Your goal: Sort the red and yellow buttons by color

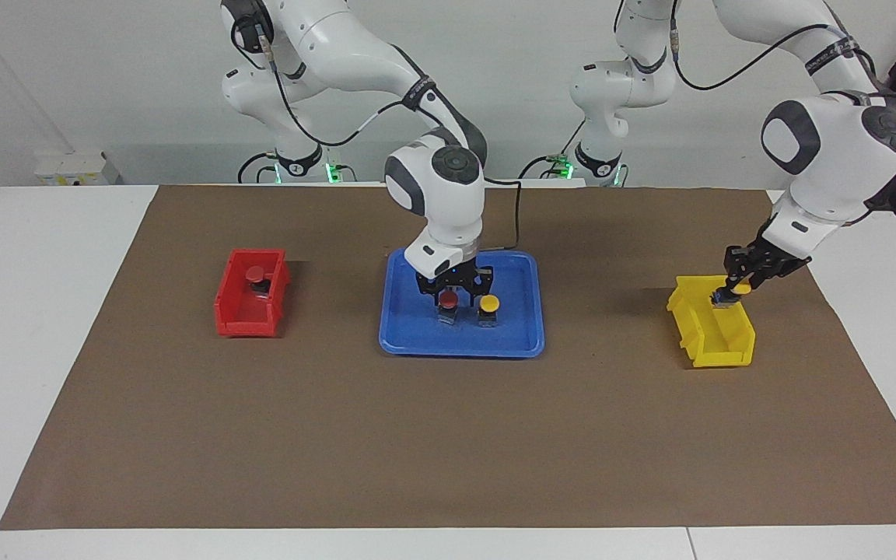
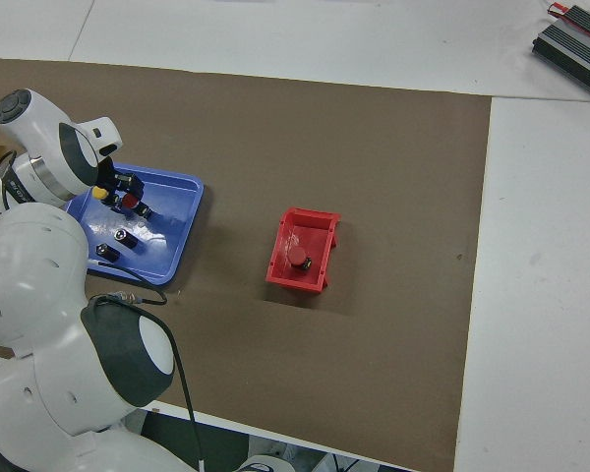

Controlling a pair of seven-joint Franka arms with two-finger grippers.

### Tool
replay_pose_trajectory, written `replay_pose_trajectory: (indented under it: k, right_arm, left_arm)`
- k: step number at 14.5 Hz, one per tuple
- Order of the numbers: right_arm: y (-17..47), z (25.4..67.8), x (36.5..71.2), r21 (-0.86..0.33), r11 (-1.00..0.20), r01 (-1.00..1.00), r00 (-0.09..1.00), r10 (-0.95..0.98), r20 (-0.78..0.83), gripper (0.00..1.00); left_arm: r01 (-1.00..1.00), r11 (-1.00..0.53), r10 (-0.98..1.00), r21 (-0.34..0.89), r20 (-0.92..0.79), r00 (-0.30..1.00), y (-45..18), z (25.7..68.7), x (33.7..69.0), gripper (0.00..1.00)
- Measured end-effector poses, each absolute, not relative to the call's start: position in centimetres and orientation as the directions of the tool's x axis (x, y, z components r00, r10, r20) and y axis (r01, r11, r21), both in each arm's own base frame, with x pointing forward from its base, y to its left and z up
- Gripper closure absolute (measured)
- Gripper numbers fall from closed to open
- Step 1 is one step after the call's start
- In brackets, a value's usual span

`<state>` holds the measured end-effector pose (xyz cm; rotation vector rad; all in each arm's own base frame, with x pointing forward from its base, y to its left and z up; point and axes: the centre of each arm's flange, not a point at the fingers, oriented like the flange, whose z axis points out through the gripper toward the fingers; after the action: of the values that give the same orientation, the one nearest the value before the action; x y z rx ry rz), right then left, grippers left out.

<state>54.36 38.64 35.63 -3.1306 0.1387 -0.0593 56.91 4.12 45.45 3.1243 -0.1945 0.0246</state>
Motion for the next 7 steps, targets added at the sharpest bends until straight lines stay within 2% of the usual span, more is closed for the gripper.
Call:
replay_pose_trajectory:
  k: [7]
  right_arm:
    - [38.2, 34.2, 53.5, 0.001, -0.996, -0.085, 0.996, -0.085, 0.026, 0.31]
  left_arm:
    - [-0.127, -0.992, -0.127, 0.005, 0.029, 0.991, 4.2, 38.7, 55.0, 0.59]
